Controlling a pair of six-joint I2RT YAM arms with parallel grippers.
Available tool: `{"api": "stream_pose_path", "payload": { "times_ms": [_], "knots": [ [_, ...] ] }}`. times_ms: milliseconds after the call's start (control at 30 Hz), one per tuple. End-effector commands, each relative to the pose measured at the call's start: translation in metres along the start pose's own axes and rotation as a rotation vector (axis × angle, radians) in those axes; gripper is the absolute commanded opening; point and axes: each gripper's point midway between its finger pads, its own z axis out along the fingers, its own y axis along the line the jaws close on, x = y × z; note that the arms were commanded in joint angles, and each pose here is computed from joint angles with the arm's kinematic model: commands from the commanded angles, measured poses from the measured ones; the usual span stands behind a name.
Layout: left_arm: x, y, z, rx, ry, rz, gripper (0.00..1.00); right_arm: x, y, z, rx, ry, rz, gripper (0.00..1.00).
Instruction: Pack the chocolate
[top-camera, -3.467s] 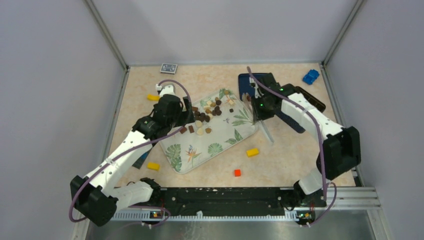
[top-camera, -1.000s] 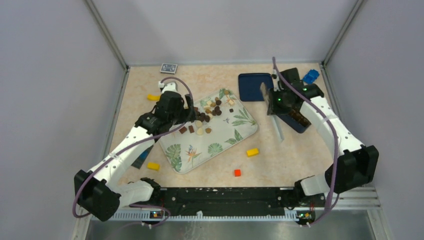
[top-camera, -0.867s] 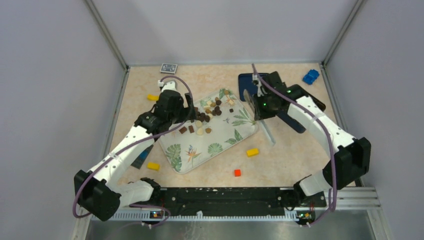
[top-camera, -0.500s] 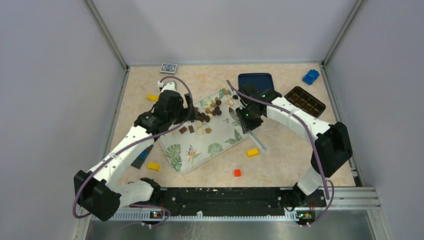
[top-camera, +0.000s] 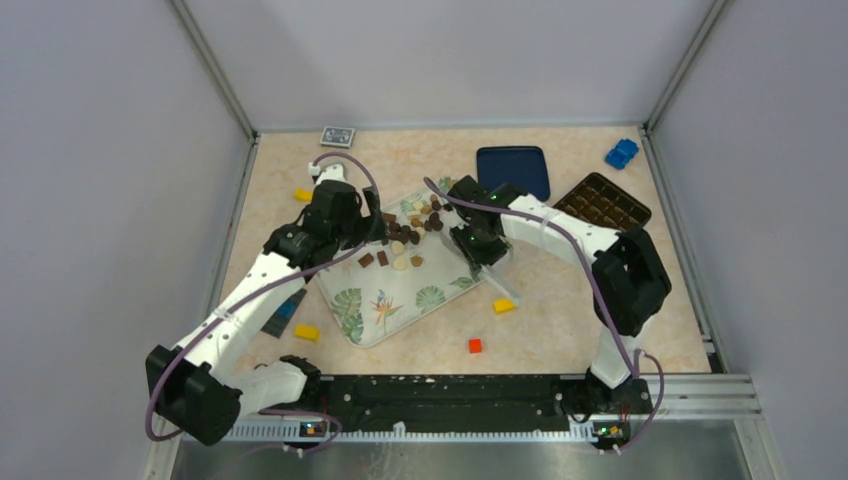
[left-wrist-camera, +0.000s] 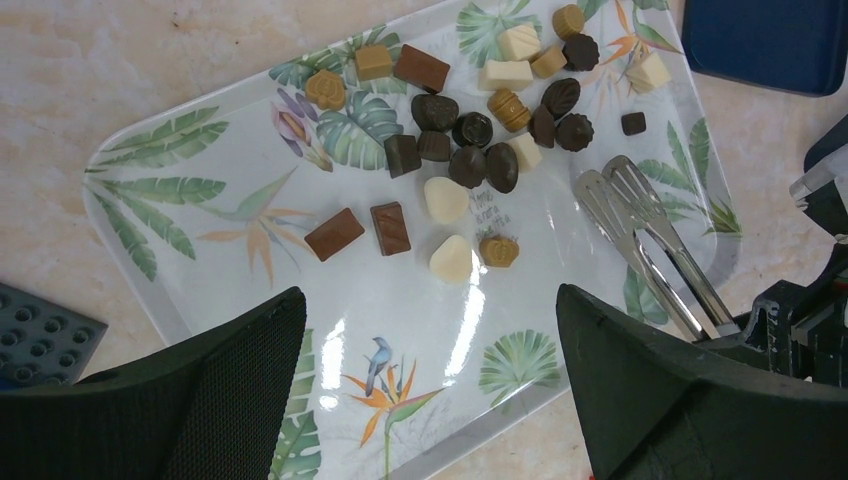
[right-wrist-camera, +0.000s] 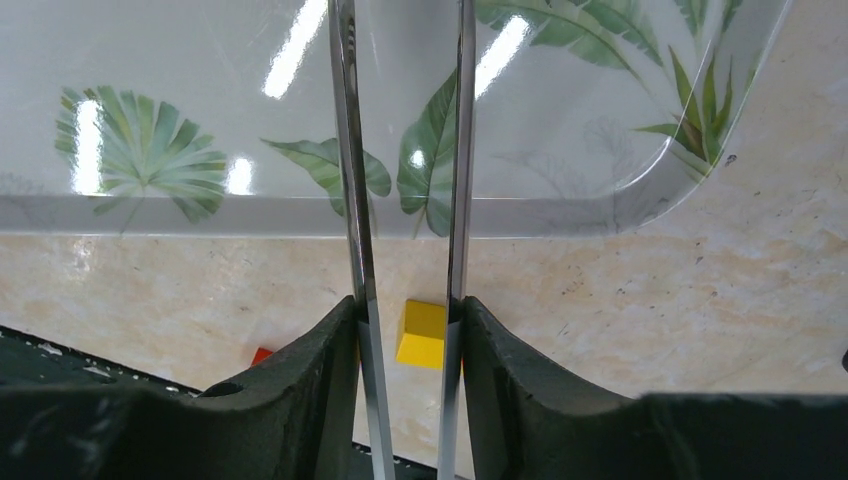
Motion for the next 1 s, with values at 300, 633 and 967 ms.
{"api": "stream_pose_path", "payload": {
  "times_ms": [300, 633, 967],
  "knots": [
    [-0.024, 0.000, -0.011, 0.003, -0.070, -0.007, 0.99, -0.042, 0.009, 0.009, 0.005, -0.092, -0.034, 0.40],
    [-0.025, 0.006, -0.016, -0.008, -0.080, -0.015, 0.99, -0.055, 0.010, 0.021, 0.014, -0.090, -0.038, 0.42],
    [-0.023, 0.005, -0.015, 0.004, -0.074, -0.015, 0.99, -0.058, 0.010, 0.021, 0.020, -0.103, -0.034, 0.43]
  ]
}}
